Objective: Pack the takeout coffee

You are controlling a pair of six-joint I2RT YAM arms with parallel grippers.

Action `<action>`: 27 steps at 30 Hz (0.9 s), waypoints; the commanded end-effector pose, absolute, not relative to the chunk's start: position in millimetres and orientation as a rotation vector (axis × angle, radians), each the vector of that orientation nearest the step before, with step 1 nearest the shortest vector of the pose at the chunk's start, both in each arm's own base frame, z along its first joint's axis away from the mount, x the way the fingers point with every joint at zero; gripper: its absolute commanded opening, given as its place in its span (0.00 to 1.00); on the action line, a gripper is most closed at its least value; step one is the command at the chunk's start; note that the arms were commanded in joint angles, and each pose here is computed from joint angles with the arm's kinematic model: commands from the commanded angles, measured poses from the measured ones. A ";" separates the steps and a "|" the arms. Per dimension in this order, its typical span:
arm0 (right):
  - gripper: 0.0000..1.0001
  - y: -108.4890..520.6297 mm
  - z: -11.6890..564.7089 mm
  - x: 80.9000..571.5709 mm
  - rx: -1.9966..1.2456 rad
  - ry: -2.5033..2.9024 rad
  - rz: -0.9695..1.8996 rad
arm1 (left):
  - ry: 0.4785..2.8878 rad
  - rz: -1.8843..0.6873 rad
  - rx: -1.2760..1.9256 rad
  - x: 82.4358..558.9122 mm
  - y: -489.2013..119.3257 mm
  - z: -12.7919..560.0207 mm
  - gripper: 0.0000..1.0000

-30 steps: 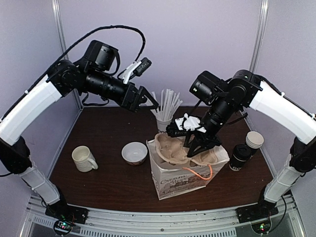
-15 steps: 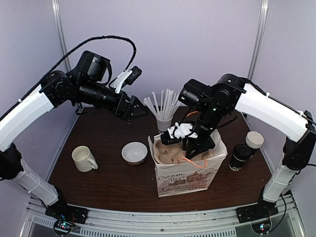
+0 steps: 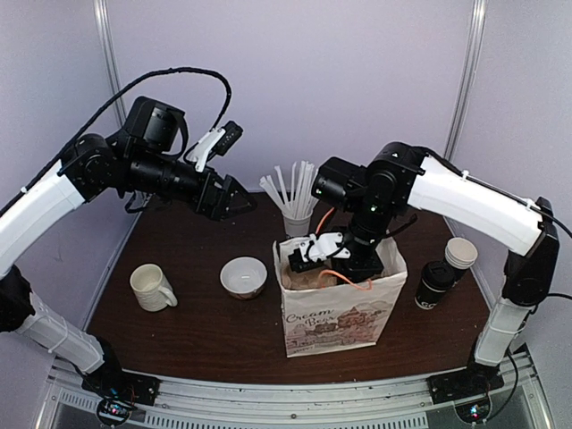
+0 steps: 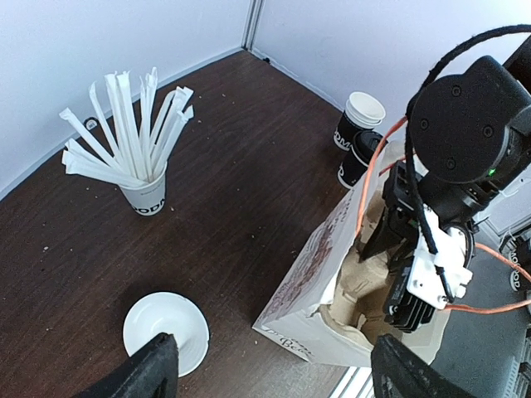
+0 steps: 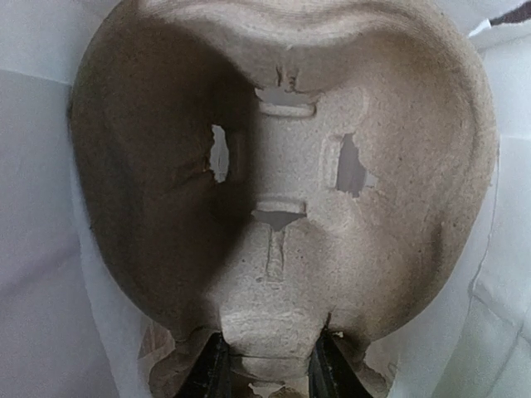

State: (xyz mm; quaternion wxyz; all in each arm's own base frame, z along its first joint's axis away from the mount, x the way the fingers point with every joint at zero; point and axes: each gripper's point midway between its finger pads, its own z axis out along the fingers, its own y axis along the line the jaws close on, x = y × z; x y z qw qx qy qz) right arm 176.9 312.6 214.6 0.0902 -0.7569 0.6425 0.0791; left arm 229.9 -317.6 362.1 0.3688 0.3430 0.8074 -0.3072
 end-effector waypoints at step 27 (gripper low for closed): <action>0.25 300.2 85.5 174.4 -2.226 2.197 0.142 | 2.055 -0.796 0.819 240.9 -313.5 354.6 0.84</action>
